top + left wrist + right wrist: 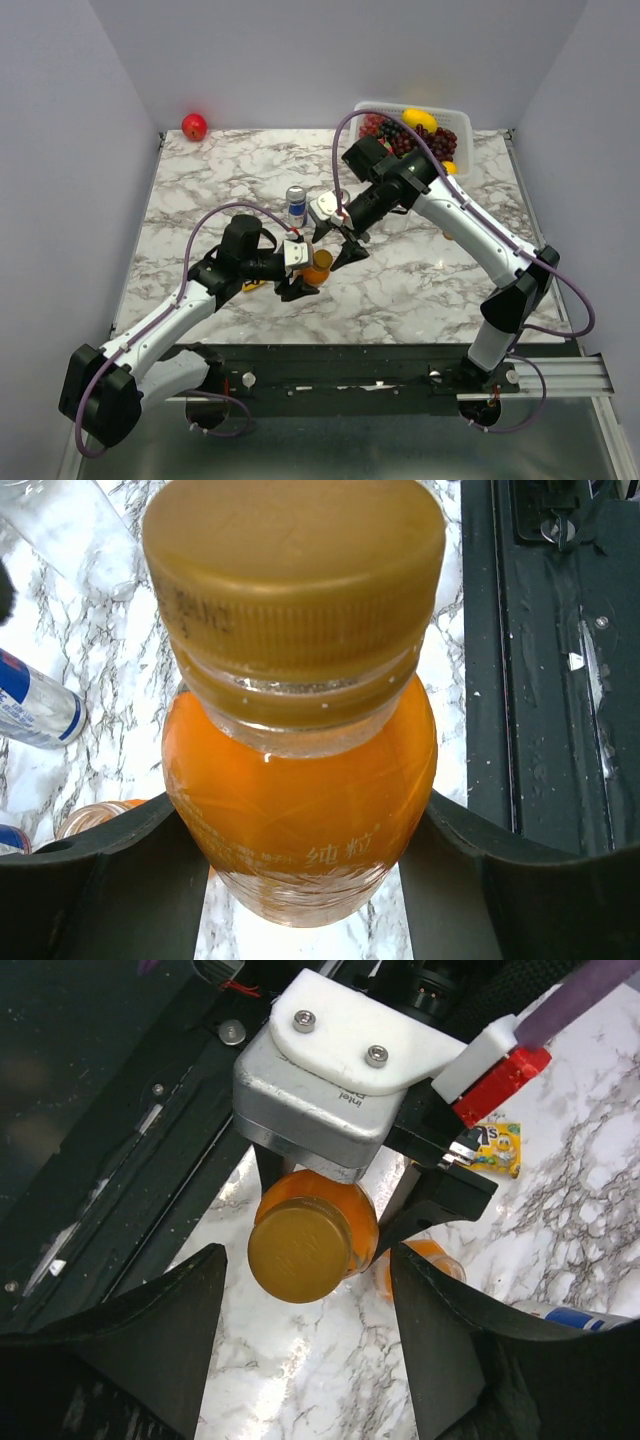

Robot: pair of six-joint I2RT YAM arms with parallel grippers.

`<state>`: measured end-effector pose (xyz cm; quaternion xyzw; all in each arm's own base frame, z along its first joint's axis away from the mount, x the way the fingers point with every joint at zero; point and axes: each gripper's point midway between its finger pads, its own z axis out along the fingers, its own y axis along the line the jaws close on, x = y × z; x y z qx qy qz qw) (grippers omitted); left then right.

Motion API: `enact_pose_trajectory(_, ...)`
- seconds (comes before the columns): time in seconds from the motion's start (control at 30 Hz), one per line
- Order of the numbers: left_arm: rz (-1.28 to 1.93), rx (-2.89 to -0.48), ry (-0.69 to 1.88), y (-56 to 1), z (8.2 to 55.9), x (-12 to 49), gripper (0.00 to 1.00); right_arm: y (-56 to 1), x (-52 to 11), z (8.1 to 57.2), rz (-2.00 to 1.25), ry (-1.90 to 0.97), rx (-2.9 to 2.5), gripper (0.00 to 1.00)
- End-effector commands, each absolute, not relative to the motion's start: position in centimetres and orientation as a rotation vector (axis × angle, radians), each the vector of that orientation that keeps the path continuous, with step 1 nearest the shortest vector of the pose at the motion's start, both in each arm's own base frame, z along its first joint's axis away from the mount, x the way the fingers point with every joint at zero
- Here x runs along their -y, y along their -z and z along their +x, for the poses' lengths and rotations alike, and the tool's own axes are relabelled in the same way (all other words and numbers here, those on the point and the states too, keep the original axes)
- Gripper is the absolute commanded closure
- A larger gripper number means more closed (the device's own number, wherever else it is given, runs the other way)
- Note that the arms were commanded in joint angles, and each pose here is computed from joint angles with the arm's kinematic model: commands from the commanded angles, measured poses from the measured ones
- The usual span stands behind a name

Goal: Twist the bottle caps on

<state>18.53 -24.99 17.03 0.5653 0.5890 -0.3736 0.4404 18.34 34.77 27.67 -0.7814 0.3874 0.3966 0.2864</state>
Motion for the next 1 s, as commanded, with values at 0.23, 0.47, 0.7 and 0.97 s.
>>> enact_pose_trajectory(0.23, 1.401, -1.403, 0.936, -18.8, 18.9, 25.4, 1.00, -27.7, -34.7, 16.9, -2.144, -1.091, -0.987, 0.36)
enact_pose_trajectory(0.47, 1.396, -1.401, 0.927, -19.1, 19.0, 25.4, 1.00, -27.2, -35.1, 17.7, -2.130, -1.043, -1.014, 0.47)
enact_pose_trajectory(0.7, 1.225, -1.451, 0.872, -21.2, 21.4, 25.5, 1.00, -27.0, -36.0, 19.5, -1.970, -1.022, -1.276, 0.61)
enact_pose_trajectory(0.97, 0.794, -1.570, 0.665, -25.0, 26.4, 22.8, 1.00, -24.6, -36.8, 21.7, -1.560, -1.055, -1.925, 0.66)
